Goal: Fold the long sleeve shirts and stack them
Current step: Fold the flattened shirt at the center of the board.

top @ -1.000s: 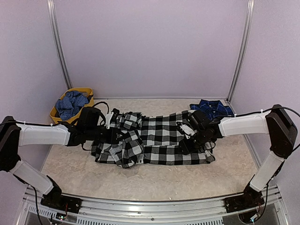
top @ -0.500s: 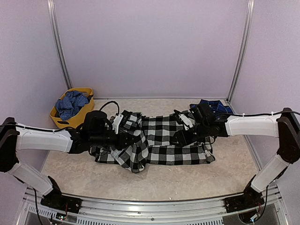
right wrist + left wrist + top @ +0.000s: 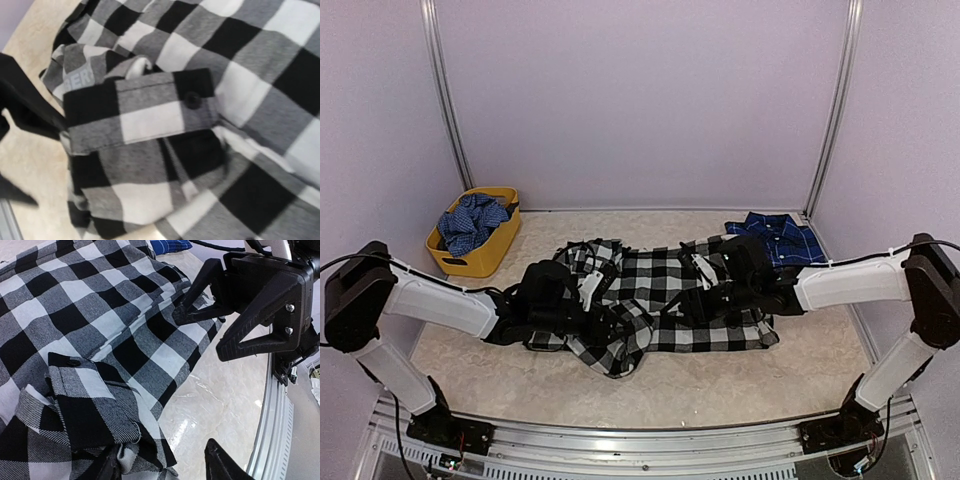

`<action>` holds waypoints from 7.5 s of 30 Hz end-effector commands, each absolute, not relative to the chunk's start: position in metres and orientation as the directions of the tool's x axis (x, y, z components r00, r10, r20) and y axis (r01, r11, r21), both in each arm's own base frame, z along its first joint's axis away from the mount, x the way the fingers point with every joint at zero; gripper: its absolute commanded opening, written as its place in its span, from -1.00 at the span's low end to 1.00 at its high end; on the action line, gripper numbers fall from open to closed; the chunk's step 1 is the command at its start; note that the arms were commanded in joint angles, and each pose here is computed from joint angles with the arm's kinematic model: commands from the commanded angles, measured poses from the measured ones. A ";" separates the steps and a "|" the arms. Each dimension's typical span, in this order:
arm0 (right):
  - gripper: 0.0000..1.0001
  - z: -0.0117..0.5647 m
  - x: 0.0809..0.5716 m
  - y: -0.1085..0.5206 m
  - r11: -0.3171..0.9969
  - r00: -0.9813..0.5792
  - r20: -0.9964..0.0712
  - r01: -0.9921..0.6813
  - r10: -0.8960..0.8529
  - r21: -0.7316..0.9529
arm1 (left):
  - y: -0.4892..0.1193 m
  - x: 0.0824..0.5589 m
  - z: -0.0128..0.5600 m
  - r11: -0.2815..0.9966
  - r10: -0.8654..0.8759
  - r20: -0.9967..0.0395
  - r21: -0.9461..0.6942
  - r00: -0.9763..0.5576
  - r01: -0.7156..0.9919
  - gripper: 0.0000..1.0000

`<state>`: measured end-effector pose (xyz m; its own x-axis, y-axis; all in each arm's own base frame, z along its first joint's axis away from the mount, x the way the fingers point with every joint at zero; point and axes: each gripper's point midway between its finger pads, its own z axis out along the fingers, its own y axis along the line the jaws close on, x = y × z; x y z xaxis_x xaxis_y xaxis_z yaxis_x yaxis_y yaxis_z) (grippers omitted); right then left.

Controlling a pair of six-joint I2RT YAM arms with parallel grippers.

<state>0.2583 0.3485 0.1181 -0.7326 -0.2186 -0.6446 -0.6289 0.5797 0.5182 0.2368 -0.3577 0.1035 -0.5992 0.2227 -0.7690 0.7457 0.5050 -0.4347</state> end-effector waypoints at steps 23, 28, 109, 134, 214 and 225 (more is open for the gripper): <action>0.36 0.106 0.260 0.425 0.595 -0.652 -0.689 -0.702 -0.315 0.392 | -0.319 0.226 0.114 0.540 0.110 -0.814 -0.433 -0.570 0.722 0.95; 0.36 0.099 0.263 0.445 0.592 -0.626 -0.682 -0.730 -0.378 0.342 | -0.293 0.226 0.119 0.580 0.029 -0.818 -0.454 -0.574 0.676 0.98; -1.00 0.339 0.383 0.479 0.835 -0.289 -0.953 -0.545 -0.095 0.082 | -0.232 0.291 0.141 0.831 0.010 -0.906 -0.228 -0.423 0.508 0.97; -1.00 0.384 0.389 0.449 0.868 -0.145 -0.983 -0.496 -0.117 -0.030 | -0.168 0.345 0.057 0.987 0.065 -0.781 -0.040 -0.621 0.153 0.81; -0.02 0.041 0.240 0.237 0.932 -0.833 -0.530 -0.051 0.157 0.358 | -0.220 0.274 0.108 0.848 -0.116 -0.764 -0.409 -0.634 0.338 0.98; -0.25 0.029 0.234 0.243 0.921 -0.855 -0.499 -0.067 0.146 0.383 | -0.220 0.275 0.106 0.850 -0.112 -0.762 -0.405 -0.638 0.335 0.98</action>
